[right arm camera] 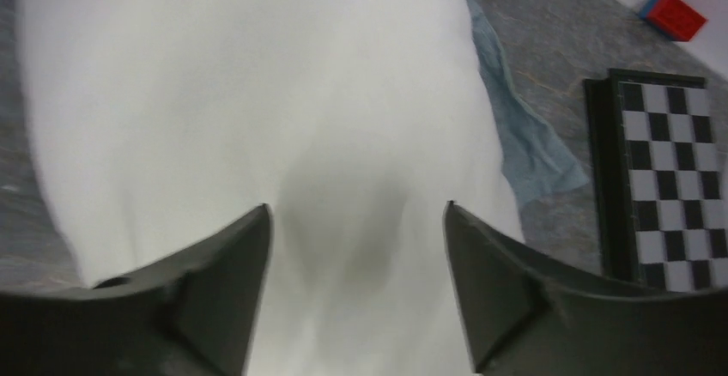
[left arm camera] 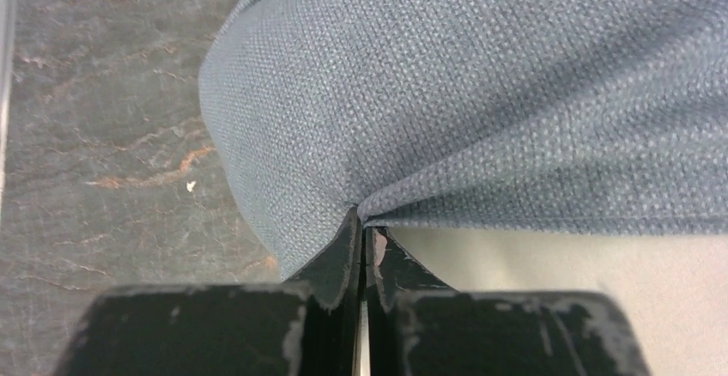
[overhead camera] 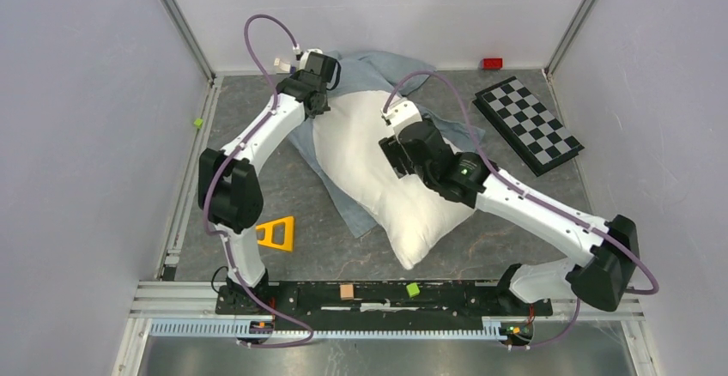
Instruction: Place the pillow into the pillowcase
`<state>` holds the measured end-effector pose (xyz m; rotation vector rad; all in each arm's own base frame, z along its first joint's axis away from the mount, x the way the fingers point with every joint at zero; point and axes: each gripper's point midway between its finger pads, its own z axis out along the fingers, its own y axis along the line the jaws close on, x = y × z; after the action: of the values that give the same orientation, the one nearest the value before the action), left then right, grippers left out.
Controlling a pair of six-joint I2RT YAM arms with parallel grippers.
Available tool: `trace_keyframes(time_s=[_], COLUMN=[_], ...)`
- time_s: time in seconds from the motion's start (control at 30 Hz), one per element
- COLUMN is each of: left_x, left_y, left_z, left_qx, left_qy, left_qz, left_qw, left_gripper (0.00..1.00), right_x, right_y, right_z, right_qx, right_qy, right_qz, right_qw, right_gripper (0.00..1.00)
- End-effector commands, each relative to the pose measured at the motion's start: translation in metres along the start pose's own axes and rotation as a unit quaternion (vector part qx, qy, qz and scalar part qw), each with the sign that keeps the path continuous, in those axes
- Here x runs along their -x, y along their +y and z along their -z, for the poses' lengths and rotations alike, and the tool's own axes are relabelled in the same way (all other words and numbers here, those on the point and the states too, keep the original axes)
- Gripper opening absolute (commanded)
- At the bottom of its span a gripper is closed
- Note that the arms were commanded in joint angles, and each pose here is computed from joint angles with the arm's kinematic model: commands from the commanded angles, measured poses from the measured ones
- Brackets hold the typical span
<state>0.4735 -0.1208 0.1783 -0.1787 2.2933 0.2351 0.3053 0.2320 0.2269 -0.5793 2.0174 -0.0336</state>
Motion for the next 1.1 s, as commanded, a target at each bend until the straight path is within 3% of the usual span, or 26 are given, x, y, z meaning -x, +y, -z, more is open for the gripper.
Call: trace_keyframes(time_s=[0.0, 0.1, 0.27, 0.4, 0.47, 0.57, 0.6, 0.7, 0.77, 0.9, 0.93, 1.0, 1.07], left_x=[0.015, 0.007, -0.003, -0.010, -0.014, -0.019, -0.021, -0.032, -0.020, 0.013, 0.020, 0.030, 0.021], left_y=[-0.002, -0.010, -0.022, -0.034, -0.040, -0.044, -0.048, -0.087, -0.120, -0.153, -0.153, -0.146, -0.149], left_z=[0.040, 0.062, 0.086, 0.107, 0.125, 0.155, 0.167, 0.210, 0.265, 0.363, 0.368, 0.352, 0.321], left_qx=[-0.055, -0.093, -0.153, -0.189, -0.204, -0.229, -0.245, -0.326, -0.396, -0.502, -0.506, -0.480, -0.478], left_qy=[-0.027, -0.022, -0.005, 0.011, 0.007, 0.006, 0.005, 0.012, -0.012, -0.054, -0.059, -0.067, -0.024], left_qz=[0.018, 0.035, 0.056, 0.051, 0.041, 0.041, 0.046, 0.036, 0.022, 0.027, 0.035, 0.054, 0.067], left_qw=[0.998, 0.995, 0.987, 0.981, 0.978, 0.973, 0.968, 0.945, 0.918, 0.863, 0.860, 0.873, 0.875], left_gripper=[0.02, 0.02, 0.02, 0.03, 0.02, 0.02, 0.03, 0.03, 0.03, 0.03, 0.02, 0.02, 0.02], right_x=[0.060, 0.070, 0.048, 0.012, 0.000, 0.004, 0.012, 0.061, 0.089, 0.103, 0.100, 0.085, 0.068], right_y=[0.028, 0.052, 0.098, 0.103, 0.090, 0.047, 0.032, 0.007, -0.002, -0.008, -0.006, 0.000, 0.003], right_z=[0.031, 0.022, -0.016, -0.064, -0.087, -0.100, -0.099, -0.081, -0.071, -0.071, -0.073, -0.078, -0.082], right_qx=[0.090, 0.119, 0.157, 0.107, 0.093, 0.069, 0.064, 0.058, 0.050, 0.033, 0.033, 0.039, 0.038], right_qy=[-0.118, -0.136, -0.113, -0.058, -0.027, -0.020, -0.028, -0.074, -0.094, -0.101, -0.097, -0.089, -0.080], right_qz=[-0.001, 0.029, 0.070, 0.068, 0.031, -0.071, -0.101, -0.152, -0.170, -0.195, -0.199, -0.208, -0.218], right_qw=[0.989, 0.983, 0.979, 0.990, 0.995, 0.995, 0.992, 0.984, 0.980, 0.975, 0.975, 0.973, 0.972], right_gripper=[0.97, 0.98, 0.98, 0.98, 0.80, 0.05, 0.00, 0.00, 0.00, 0.00, 0.00, 0.00, 0.00])
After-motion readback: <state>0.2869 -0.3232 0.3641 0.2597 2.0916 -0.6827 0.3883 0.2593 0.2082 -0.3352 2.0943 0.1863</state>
